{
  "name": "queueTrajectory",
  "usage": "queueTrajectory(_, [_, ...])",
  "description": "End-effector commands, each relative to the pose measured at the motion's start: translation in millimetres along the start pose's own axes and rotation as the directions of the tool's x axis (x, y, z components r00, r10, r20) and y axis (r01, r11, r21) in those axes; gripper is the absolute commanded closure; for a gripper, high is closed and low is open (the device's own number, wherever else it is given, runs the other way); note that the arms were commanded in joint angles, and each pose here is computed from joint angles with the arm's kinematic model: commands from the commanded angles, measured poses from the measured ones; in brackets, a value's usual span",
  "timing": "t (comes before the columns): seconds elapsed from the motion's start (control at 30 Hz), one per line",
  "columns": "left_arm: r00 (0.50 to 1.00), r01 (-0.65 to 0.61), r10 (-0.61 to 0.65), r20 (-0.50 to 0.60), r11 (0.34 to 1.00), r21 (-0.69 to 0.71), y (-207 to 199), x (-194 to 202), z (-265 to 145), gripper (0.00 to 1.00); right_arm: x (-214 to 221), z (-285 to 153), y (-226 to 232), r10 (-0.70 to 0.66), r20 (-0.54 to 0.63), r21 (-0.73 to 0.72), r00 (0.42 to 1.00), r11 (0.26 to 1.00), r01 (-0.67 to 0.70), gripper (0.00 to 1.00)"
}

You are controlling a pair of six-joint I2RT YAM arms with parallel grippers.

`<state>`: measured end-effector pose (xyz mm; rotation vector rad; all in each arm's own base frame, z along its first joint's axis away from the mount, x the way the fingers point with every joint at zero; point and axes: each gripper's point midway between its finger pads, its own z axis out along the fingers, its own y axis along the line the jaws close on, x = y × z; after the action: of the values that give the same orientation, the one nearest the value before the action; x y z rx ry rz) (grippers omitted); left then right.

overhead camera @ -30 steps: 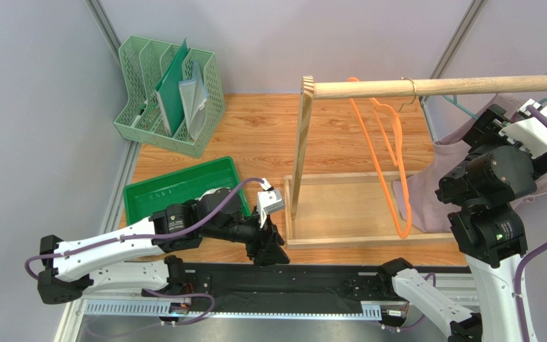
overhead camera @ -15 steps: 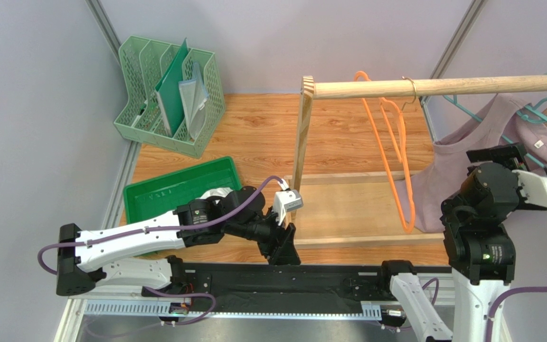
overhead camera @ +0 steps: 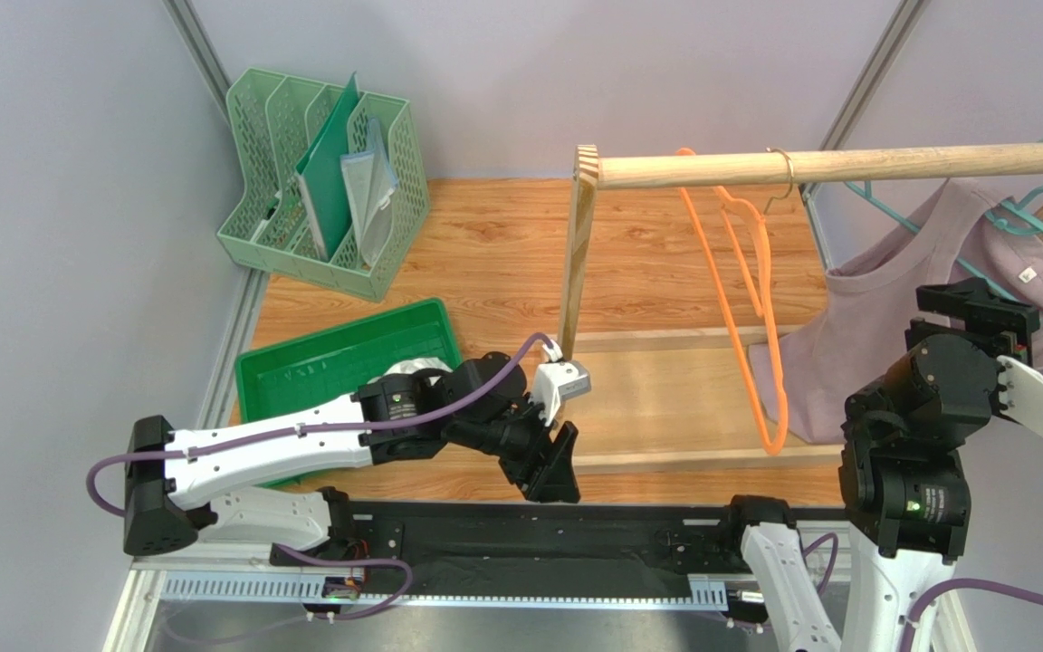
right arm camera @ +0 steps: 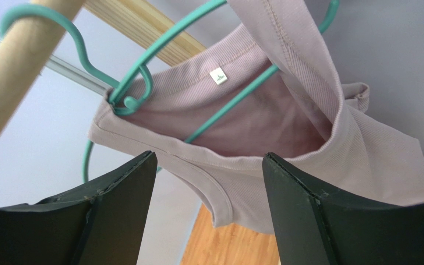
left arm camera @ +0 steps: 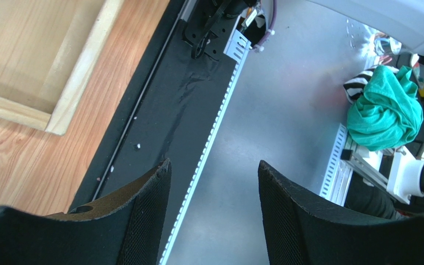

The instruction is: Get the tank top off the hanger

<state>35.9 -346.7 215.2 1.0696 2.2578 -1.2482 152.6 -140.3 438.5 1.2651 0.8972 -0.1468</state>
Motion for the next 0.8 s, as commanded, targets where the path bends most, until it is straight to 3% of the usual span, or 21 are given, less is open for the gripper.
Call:
queueTrajectory(0.0, [0.995,0.007,-0.007,0.101,1.000,0.003,-14,-19,-27,0.35,-35,4,18,0.146,0.112,-0.004,0.983,0.989,-0.146,0.24])
queueTrajectory(0.3, [0.975,0.101,-0.079,0.208,0.990,-0.094,1,-22,-55,0.36,-56,22,33,0.187,0.207,0.035,0.960,0.980,-0.198,0.25])
queueTrajectory(0.77, [0.978,0.162,-0.140,0.152,0.976,-0.146,13,-4,-52,0.35,-69,48,26,0.204,0.311,0.103,0.928,0.964,-0.246,0.28])
